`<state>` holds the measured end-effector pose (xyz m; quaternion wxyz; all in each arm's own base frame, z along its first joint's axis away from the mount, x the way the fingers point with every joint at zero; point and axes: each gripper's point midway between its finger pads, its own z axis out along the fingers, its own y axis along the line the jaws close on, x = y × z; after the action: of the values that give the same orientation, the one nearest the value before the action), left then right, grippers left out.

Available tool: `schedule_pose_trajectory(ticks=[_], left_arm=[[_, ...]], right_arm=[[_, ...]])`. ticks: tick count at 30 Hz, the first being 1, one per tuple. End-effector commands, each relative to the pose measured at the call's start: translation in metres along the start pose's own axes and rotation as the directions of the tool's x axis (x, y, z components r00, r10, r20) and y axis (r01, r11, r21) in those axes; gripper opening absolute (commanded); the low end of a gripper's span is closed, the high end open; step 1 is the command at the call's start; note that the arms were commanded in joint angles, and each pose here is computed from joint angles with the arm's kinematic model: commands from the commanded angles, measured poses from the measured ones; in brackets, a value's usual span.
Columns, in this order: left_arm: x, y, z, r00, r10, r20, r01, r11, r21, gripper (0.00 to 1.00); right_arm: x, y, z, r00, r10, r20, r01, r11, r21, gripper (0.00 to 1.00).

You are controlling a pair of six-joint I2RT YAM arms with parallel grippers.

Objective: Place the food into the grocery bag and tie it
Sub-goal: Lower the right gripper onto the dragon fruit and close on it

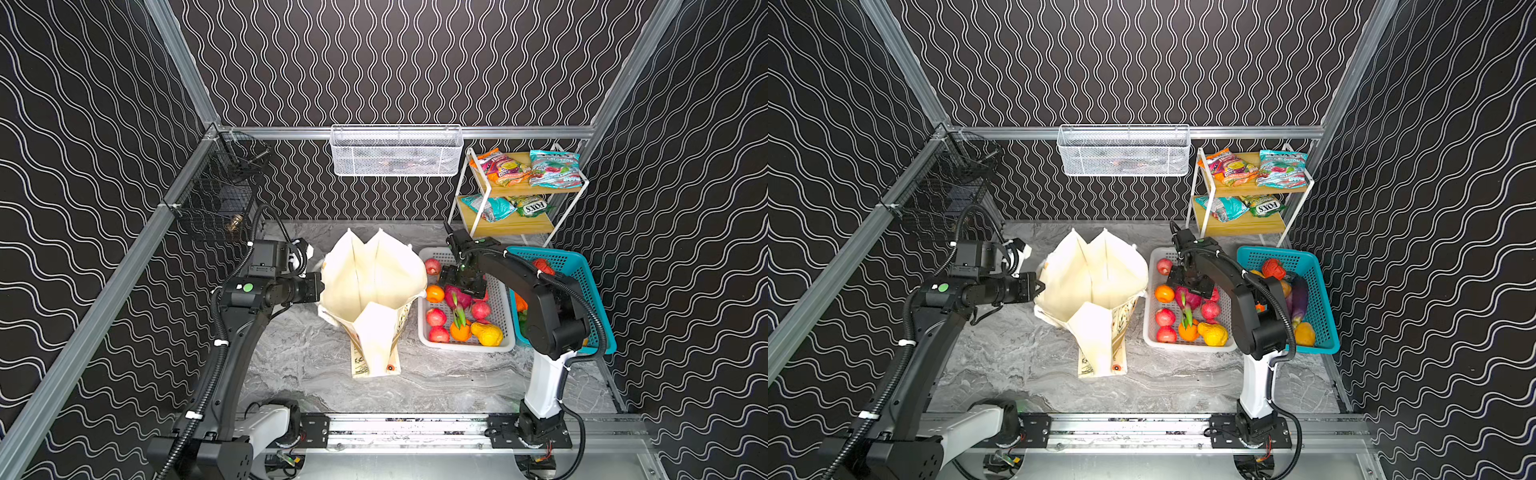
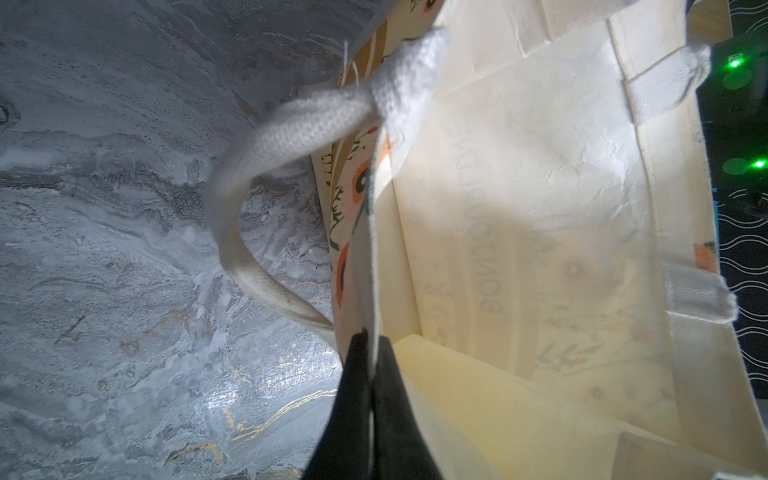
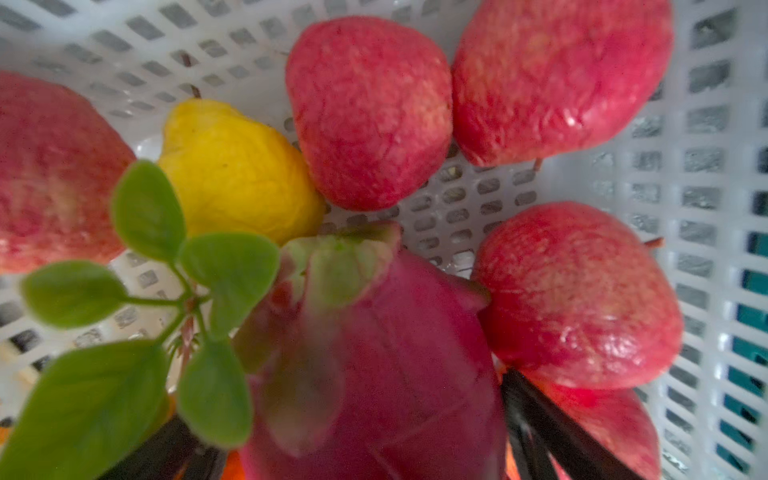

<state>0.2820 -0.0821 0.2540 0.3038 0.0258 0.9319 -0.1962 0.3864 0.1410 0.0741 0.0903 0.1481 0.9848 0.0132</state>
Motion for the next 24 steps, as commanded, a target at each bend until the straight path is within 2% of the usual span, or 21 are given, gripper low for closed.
schedule_pose_trajectory(ticks=[1,6,9,20,24], left_arm=[[-0.002,-0.003,0.001,1.0,0.012,0.008,-0.012,1.0,0.017,0.0],[-0.003,-0.002,0.0,1.0,0.013,0.01,-0.013,1.0,0.015,0.0],[-0.003,-0.003,0.0,1.0,0.013,0.012,-0.013,1.0,0.015,0.0],[-0.003,-0.002,0.002,1.0,0.008,0.009,-0.008,1.0,0.018,0.0],[-0.003,-0.003,0.003,1.0,0.008,0.011,-0.008,1.0,0.022,0.0]], right_arm=[[0.002,-0.006,-0.001,1.0,-0.001,-0.003,0.001,1.0,0.032,0.88],[0.0,-0.003,-0.008,1.0,0.003,0.011,-0.003,1.0,0.007,0.76],[-0.001,-0.003,-0.015,1.0,0.009,0.023,-0.009,1.0,0.001,0.73],[-0.017,-0.019,-0.092,0.977,0.061,0.204,-0.056,0.998,-0.028,0.74],[-0.02,-0.024,-0.097,0.971,0.069,0.23,-0.066,0.998,-0.018,0.75]])
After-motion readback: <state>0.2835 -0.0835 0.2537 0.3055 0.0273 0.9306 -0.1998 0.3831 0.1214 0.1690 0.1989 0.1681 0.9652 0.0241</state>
